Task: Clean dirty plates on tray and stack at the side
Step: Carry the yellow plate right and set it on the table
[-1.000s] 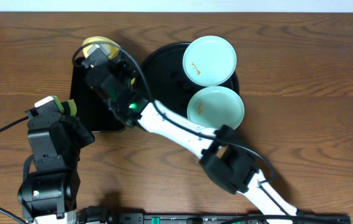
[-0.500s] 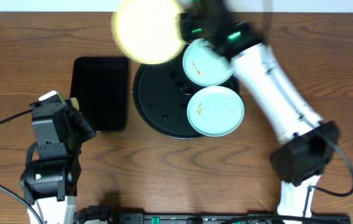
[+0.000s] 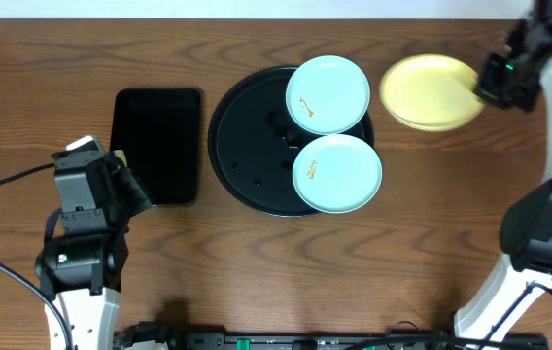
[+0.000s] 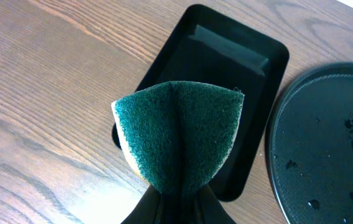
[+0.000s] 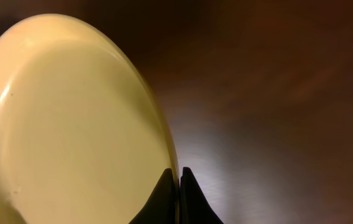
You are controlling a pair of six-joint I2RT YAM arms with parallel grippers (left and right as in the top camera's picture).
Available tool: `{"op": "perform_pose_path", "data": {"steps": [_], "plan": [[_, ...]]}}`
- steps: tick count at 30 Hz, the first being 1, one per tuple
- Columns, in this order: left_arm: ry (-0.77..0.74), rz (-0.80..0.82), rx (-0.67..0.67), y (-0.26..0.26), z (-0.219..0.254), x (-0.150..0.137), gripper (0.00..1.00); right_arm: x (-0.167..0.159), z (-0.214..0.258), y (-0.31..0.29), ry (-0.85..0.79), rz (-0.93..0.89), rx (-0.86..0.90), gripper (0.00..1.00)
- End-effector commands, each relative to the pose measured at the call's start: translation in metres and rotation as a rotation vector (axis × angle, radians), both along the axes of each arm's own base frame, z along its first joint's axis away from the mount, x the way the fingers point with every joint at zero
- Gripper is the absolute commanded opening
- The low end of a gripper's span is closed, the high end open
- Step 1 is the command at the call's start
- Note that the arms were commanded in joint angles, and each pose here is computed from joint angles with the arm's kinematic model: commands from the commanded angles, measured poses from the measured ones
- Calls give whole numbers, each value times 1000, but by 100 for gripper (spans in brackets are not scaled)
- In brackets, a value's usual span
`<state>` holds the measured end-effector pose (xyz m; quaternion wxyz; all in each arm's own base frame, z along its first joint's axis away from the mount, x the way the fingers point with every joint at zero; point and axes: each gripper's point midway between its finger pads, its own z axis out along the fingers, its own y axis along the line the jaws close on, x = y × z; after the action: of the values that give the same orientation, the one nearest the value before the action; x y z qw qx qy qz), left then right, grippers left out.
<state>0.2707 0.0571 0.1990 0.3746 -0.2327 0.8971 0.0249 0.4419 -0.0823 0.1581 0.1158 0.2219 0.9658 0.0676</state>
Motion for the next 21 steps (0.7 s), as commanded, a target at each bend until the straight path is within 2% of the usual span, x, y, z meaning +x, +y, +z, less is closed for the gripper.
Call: {"op": "perform_pose_path", "data": {"steps": [1, 9, 12, 14, 16, 18, 21], "plan": [[9, 5, -7, 1, -3, 2, 9, -20, -24, -21, 71, -13, -21, 1], [-1, -10, -16, -2, -3, 8, 8, -29, -89, -31, 92, -31, -12, 1], [-3, -10, -16, -1, -3, 8, 8, -30, -104, -30, 86, -30, -14, 5], [-4, -10, -15, -1, -2, 8, 8, -31, -111, -29, 84, -28, -14, 10], [-6, -10, -15, -1, -2, 9, 8, -32, -116, -27, 84, -25, -14, 22], [-11, -10, -14, -1, -2, 10, 8, -33, -118, -26, 90, -24, -13, 40], [-12, -10, -14, -1, -2, 12, 8, -32, -111, -22, 80, -4, 12, 46]]}}
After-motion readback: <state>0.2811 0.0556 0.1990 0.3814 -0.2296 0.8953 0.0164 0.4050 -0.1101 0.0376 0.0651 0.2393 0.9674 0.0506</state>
